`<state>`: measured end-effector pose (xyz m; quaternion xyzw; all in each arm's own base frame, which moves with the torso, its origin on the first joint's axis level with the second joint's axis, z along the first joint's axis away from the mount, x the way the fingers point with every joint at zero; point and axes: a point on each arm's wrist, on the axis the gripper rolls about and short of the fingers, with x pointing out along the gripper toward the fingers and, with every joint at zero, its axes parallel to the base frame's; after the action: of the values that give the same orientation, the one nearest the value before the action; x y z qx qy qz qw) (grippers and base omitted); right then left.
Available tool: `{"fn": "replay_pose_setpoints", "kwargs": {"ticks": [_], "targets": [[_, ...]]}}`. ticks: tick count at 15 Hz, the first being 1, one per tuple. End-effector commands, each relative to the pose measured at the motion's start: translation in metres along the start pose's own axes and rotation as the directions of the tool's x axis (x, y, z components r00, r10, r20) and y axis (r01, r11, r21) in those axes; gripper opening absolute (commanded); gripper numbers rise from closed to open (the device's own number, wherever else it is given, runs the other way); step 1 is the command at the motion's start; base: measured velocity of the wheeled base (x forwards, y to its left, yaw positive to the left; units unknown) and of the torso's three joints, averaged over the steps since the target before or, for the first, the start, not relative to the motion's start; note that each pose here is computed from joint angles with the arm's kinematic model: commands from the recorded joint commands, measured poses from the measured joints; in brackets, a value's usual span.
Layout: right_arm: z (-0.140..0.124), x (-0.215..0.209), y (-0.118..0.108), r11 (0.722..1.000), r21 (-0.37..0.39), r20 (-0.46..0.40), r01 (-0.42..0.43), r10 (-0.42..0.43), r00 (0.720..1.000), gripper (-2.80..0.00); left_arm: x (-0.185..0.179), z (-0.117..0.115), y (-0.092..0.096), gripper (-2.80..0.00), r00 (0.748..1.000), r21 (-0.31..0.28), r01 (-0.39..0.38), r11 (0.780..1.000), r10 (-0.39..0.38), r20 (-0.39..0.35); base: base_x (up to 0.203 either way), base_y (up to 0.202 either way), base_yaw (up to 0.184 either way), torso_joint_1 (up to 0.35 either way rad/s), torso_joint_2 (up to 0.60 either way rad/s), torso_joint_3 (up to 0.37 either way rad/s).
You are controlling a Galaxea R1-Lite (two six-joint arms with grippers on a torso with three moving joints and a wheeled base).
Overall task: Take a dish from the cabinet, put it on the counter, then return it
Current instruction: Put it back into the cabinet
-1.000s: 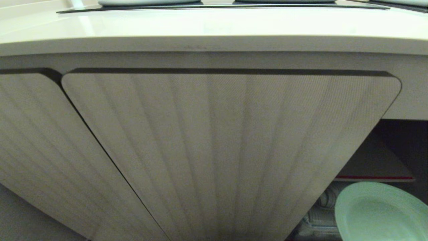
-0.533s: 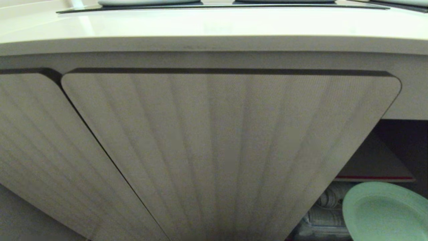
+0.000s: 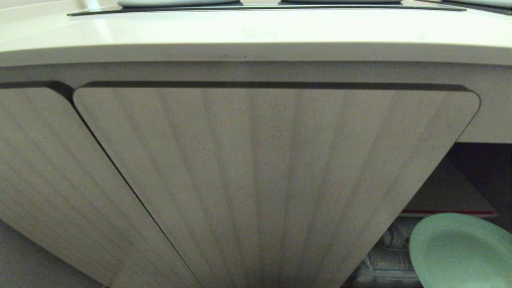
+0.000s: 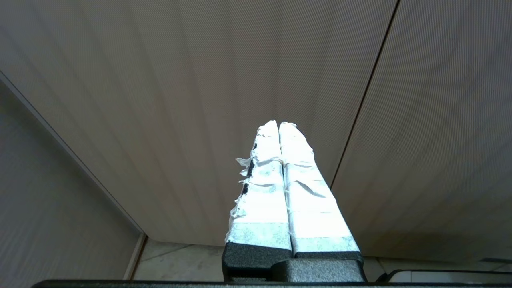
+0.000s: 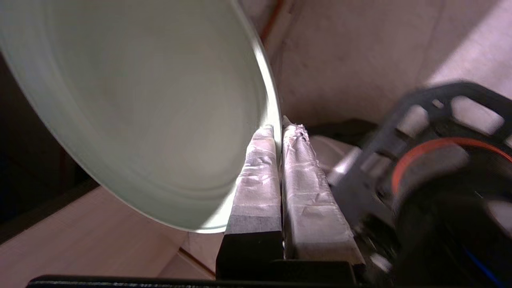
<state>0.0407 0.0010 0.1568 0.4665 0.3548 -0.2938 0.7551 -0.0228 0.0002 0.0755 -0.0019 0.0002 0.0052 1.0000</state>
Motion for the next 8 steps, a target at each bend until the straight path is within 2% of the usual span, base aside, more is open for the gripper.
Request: {"fn": "replay_pose_setpoints", "kwargs": {"ticks": [1, 8], "targets": [[-0.001, 0.01, -0.001, 1.0, 0.019, 0.028, -0.016, 0.015, 0.999, -2.8, 0.0, 0.0, 0.0, -2.8, 1.0, -0.001, 0.0, 1.0, 0.0, 0.0, 0.0, 0.0, 0.0, 0.0, 0.0, 0.0], [-0.004, 0.035, 0.004, 0.997, 0.071, 0.028, -0.017, 0.015, 0.999, -2.8, 0.0, 0.0, 0.0, -2.8, 1.0, -0.001, 0.0, 1.0, 0.0, 0.0, 0.0, 0.0, 0.0, 0.0, 0.0, 0.0]]}}
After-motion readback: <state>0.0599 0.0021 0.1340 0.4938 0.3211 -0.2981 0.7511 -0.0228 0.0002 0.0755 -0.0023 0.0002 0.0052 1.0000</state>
